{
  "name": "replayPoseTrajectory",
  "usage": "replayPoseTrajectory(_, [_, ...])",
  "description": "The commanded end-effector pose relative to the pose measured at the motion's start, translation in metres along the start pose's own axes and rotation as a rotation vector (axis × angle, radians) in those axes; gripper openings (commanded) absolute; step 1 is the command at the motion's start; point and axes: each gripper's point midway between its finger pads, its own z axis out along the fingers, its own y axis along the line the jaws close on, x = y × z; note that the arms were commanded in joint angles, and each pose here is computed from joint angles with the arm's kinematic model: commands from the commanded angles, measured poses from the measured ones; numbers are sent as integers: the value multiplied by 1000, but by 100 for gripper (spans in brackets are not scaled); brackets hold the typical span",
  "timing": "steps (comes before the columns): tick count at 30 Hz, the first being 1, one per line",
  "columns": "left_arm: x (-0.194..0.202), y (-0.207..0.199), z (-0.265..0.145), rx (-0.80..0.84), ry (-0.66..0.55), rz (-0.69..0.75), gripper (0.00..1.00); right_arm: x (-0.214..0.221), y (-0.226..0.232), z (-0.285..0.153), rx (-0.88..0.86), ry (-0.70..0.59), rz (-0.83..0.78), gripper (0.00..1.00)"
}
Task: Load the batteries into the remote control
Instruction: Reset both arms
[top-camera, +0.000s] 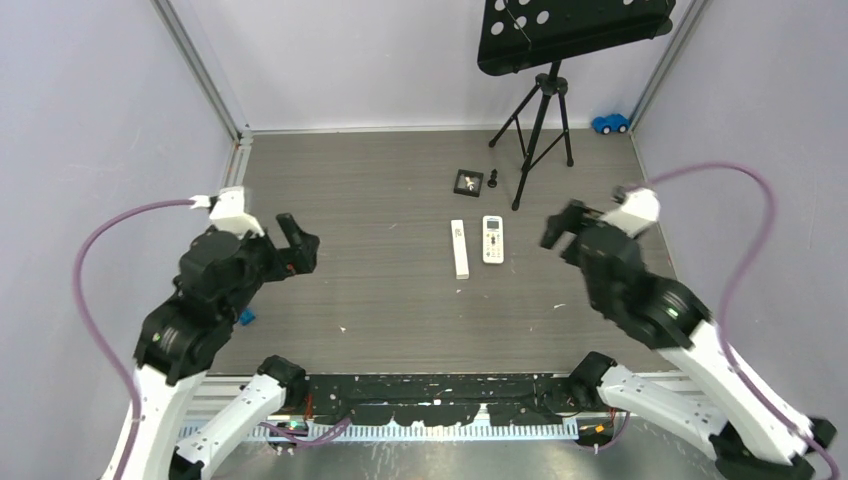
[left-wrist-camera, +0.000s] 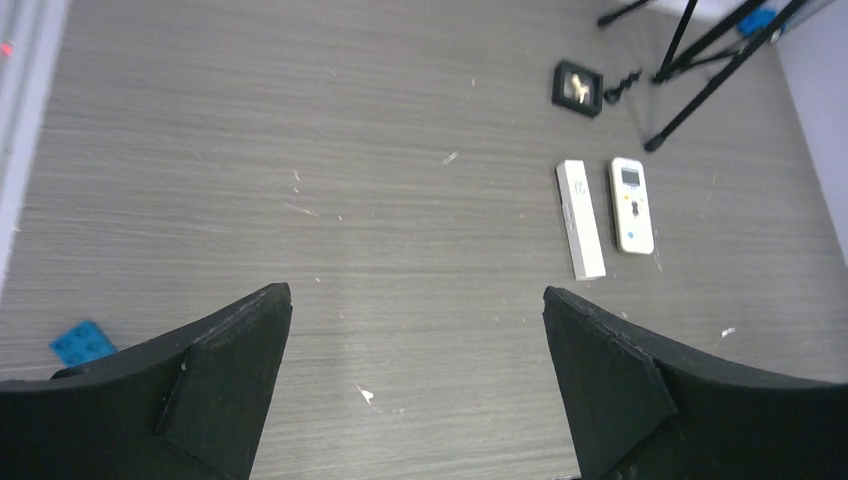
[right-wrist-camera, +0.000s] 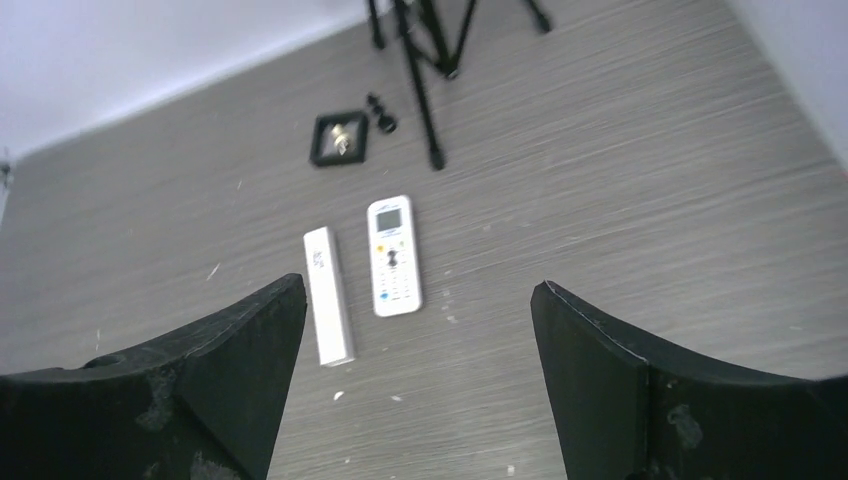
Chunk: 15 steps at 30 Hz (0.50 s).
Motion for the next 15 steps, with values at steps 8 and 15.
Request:
replayPoseTrajectory(8, [-60,48,-70,-194,-218,120,100,-79,-137,-108,118,-307,86,89])
replayPoseTrajectory(15, [-64,46,-75,-182,-227,122,100,-96,-161,-130,136,-380,148,89])
